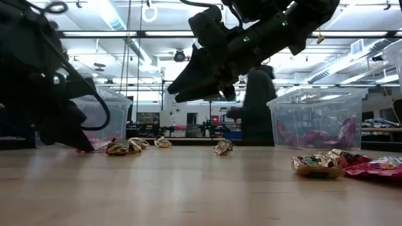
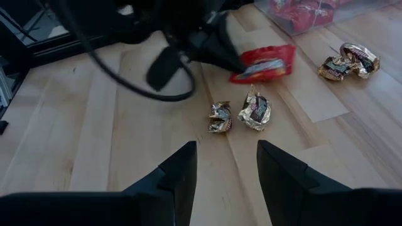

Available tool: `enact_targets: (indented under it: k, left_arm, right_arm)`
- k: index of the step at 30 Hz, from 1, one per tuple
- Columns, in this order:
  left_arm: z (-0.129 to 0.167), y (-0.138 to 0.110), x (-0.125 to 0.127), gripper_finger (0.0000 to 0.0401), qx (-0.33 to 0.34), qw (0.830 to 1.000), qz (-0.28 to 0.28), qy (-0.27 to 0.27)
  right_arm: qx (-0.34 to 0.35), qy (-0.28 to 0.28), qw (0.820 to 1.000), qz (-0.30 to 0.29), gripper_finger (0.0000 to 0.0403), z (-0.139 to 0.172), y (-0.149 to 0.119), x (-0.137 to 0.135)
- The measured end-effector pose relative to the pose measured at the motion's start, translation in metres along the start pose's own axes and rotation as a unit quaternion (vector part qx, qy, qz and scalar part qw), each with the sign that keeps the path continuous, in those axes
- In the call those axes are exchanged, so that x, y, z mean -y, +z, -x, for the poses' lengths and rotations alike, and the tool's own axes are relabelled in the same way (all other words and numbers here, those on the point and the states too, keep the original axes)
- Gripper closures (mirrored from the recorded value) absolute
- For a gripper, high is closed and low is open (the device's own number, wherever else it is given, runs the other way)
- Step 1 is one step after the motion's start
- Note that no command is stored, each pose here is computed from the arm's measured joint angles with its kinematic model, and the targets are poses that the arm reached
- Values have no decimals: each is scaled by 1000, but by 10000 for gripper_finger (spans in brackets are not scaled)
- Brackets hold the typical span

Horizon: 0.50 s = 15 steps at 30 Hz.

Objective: Sort candy
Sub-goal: Put the red candy into the top left transparent bin

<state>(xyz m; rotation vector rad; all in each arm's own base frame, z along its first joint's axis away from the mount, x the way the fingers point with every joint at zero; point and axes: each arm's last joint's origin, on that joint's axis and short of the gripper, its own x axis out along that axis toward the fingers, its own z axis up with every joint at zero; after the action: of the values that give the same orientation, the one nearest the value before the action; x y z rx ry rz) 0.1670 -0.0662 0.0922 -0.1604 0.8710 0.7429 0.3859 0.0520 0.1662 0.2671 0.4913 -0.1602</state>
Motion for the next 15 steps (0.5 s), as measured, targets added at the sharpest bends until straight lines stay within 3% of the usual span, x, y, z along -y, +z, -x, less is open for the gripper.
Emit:
enact_targets:
  k: [5, 10, 15]
  left_arm:
    - [23, 9, 8, 401, -61, 996, -27, -61]
    - [41, 17, 6, 401, -149, 981, -43, -113]
    - [48, 21, 6, 401, -159, 974, -48, -153]
  right_arm:
    - [0, 0, 1000, 0, 252, 0, 0, 0]
    - [0, 1, 1000, 1, 252, 0, 0, -1]
    - [0, 2, 1000, 1, 252, 0, 0, -1]
